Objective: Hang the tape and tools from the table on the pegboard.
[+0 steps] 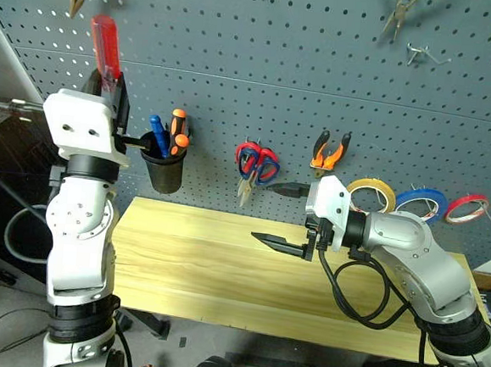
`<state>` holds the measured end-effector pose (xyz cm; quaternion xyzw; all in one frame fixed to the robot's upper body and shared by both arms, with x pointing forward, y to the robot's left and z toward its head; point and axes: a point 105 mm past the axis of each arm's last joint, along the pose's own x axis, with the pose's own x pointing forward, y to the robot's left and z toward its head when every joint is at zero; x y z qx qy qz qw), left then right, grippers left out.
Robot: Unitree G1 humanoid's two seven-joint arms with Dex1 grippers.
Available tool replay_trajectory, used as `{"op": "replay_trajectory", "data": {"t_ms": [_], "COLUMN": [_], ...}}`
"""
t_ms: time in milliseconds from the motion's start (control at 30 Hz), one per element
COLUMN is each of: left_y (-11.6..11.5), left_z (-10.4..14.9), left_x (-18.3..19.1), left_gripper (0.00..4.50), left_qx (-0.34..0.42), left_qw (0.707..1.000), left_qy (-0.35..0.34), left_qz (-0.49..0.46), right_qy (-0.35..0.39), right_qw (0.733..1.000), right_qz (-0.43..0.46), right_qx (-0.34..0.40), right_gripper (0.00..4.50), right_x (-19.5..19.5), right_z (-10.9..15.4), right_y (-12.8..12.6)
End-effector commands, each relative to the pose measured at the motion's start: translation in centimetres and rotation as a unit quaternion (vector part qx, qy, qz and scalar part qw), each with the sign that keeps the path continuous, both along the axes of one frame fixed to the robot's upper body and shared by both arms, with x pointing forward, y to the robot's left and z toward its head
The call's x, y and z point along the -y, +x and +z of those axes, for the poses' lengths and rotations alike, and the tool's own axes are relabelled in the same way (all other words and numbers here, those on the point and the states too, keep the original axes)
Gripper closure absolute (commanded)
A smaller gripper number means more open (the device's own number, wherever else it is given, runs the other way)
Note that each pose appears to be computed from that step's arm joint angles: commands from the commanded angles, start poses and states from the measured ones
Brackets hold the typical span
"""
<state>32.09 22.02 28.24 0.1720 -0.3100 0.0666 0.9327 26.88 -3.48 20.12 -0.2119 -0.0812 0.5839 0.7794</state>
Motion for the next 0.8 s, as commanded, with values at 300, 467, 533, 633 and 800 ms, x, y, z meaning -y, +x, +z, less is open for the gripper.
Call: {"op": "replay_trajectory", "data": {"t_ms": [300, 467, 533, 633, 800], "left_y": [2.5, 2.9, 3.4, 4.1, 3.6], "left_z": [-0.1, -1.9, -3.3, -4.8, -4.6], "left_x": [1.4, 0.9, 0.6, 0.9, 1.0], "left_gripper": [3.76, 3.76, 3.76, 3.76, 2.28], "left_qx": [0.011, -0.016, -0.041, -0.069, -0.063], "left_qw": [0.999, 0.999, 0.999, 0.996, 0.995], "left_qy": [-0.007, -0.007, -0.016, -0.030, -0.052], "left_qz": [-0.034, -0.027, -0.022, -0.040, -0.051], "right_qy": [0.007, 0.007, 0.009, 0.012, 0.012], "right_qw": [1.000, 1.000, 1.000, 1.000, 1.000], "right_qz": [0.002, -0.003, -0.004, -0.002, -0.004], "right_qx": [0.029, 0.027, 0.027, 0.026, 0.022], "right_gripper": [0.00, 0.00, 0.00, 0.00, 0.00], "right_x": [-0.4, -0.2, -0.3, -0.6, -0.6], "right_z": [0.9, 0.9, 0.9, 0.9, 0.8], "right_y": [-0.9, -1.1, -1.1, -1.3, -1.7]}}
